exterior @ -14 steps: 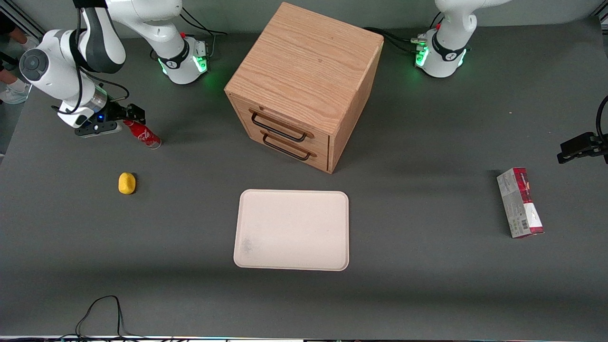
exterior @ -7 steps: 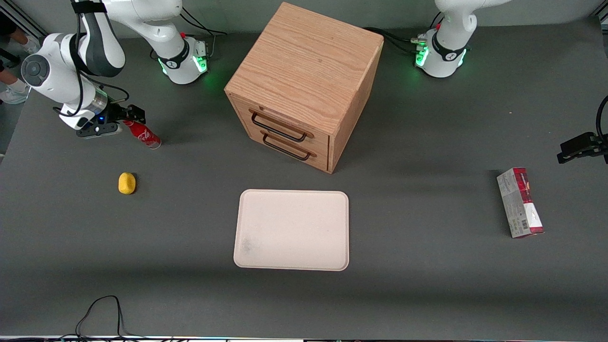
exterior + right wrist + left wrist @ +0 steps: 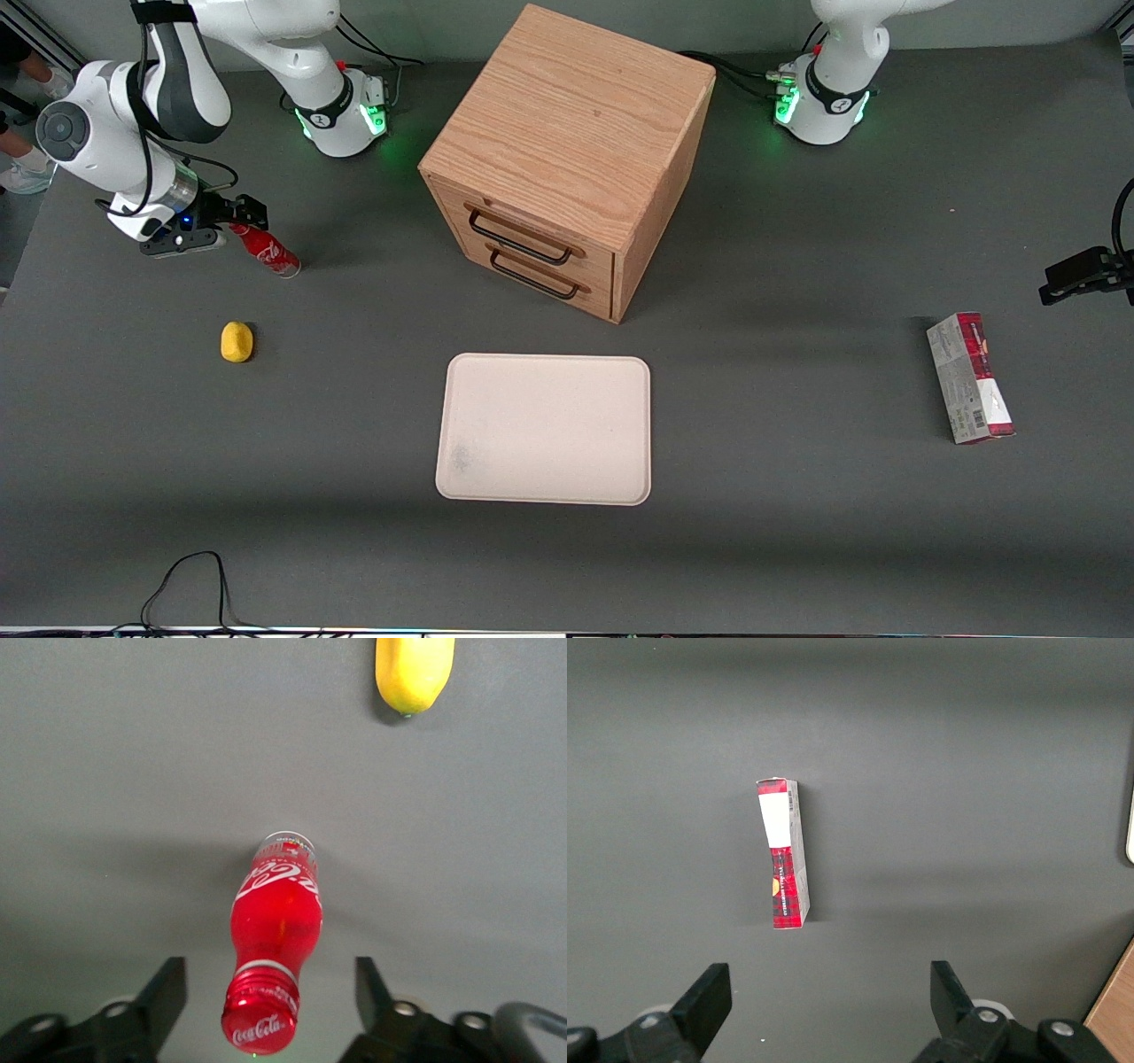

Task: Place coke bottle on tray
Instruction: 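Close the right gripper around the bottle's cap end, then lift the bottle and swing it upright with the right gripper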

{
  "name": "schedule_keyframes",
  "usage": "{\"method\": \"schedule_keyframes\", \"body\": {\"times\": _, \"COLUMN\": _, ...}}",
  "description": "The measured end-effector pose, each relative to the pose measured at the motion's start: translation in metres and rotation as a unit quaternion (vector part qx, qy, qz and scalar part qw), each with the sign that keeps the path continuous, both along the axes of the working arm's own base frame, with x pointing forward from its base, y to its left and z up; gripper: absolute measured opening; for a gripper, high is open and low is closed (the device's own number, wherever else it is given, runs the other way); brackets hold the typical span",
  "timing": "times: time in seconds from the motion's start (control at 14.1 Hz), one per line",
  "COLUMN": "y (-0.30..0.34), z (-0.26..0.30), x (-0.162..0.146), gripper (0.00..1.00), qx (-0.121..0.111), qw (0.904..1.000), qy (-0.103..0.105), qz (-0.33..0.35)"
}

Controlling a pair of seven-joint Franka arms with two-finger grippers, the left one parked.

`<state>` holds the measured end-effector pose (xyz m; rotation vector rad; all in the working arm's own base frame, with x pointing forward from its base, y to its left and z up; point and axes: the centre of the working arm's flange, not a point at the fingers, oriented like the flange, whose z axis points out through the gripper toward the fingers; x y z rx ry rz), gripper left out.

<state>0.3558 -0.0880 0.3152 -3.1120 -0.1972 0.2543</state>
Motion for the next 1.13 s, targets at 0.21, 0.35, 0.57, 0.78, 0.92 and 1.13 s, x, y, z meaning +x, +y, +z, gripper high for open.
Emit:
{"method": "schedule_keyframes", "body": {"times": 0.21, "y": 0.0, "z": 0.002, "x": 0.0, "gripper": 0.44, "qx": 0.0, "qw": 1.0, "qy": 0.006, "qz": 0.0}}
{"method": "schedule_keyframes", "body": {"times": 0.35, "y": -0.001, "z": 0.006, "x": 0.002, "gripper": 0.31, "qx": -0.001, "qw": 1.0, "qy": 0.004, "qz": 0.001}}
{"method": "schedule_keyframes", "body": {"times": 0.57, "y": -0.003, "z": 0.018, "x": 0.009, "gripper": 0.31, "qx": -0.003, "qw": 1.0, "qy": 0.003, "qz": 0.0}}
{"method": "schedule_keyframes", "body": {"times": 0.78, "y": -0.008, "z": 0.051, "x": 0.018, "gripper": 0.31, "qx": -0.005, "qw": 1.0, "qy": -0.002, "qz": -0.003}}
{"method": "schedule_keyframes", "body": {"times": 0.92, "y": -0.012, "z": 0.086, "x": 0.023, "gripper": 0.31, "qx": -0.007, "qw": 1.0, "qy": -0.004, "qz": -0.005}}
{"method": "schedule_keyframes", "body": {"times": 1.13, "y": -0.006, "z": 0.16, "x": 0.037, "gripper": 0.31, "qx": -0.021, "qw": 0.9997, "qy": -0.012, "qz": 0.004}}
